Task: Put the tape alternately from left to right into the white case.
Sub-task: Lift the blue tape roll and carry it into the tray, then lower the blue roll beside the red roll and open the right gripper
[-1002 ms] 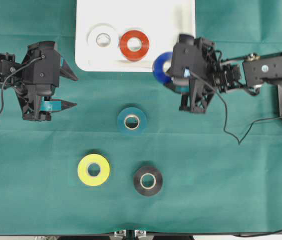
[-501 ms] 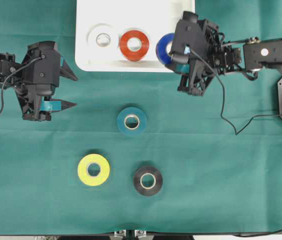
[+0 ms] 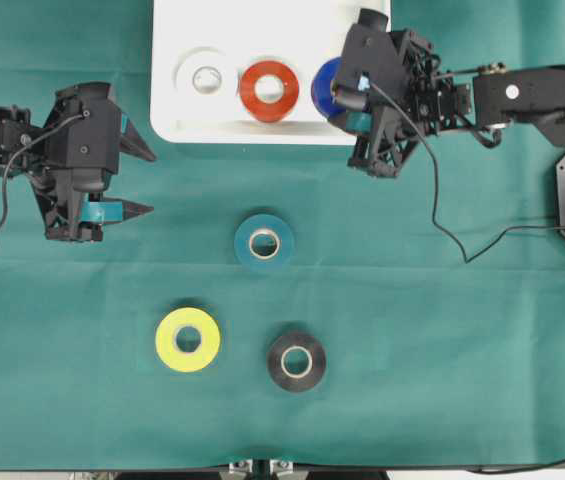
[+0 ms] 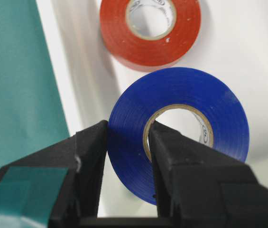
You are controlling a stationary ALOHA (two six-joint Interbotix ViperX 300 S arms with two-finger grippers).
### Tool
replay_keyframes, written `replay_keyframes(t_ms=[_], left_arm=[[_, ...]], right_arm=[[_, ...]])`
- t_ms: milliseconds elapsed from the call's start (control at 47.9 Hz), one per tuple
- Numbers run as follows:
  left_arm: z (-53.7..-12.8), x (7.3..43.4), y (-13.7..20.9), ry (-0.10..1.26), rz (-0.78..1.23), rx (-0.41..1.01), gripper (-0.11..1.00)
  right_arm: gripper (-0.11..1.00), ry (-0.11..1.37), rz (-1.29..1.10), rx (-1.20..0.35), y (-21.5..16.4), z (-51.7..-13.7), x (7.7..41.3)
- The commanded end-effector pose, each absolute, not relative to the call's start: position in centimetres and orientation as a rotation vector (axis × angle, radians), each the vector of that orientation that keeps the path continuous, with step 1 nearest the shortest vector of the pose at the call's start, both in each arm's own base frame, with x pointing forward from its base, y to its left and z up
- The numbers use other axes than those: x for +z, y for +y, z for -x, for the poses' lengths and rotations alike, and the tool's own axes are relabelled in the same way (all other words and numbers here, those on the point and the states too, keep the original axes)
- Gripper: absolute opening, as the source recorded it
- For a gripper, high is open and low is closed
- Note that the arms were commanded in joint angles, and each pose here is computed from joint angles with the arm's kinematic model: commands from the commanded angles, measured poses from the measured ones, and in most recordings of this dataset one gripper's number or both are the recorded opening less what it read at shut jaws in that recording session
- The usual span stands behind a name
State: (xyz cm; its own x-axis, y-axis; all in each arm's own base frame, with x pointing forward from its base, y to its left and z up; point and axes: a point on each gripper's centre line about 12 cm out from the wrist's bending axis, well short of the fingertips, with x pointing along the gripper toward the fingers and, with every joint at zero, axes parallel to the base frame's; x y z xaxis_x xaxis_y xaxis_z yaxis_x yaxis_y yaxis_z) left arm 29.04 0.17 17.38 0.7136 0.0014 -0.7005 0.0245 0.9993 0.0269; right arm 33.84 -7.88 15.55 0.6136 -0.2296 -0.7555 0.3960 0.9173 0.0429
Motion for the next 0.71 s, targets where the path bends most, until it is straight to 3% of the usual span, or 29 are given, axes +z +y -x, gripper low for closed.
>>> replay_keyframes(t_ms=[0, 501, 689], left_arm=[[-29.29, 17.97, 0.13, 0.752, -0.031, -0.012, 0.9], [-29.33, 18.02, 0.13, 0.75, -0.031, -0.012, 0.9], [-29.33, 18.02, 0.08, 0.75, -0.032, -0.014, 0.9]], right_arm=[[0.27, 0.795, -0.213, -0.365, -8.42, -34.45, 16.59], [0.28, 0.792, -0.157, -0.348, -8.69, -34.34, 16.43], [0.79, 0.793, -0.155, -0.349, -8.7, -34.33, 16.42]])
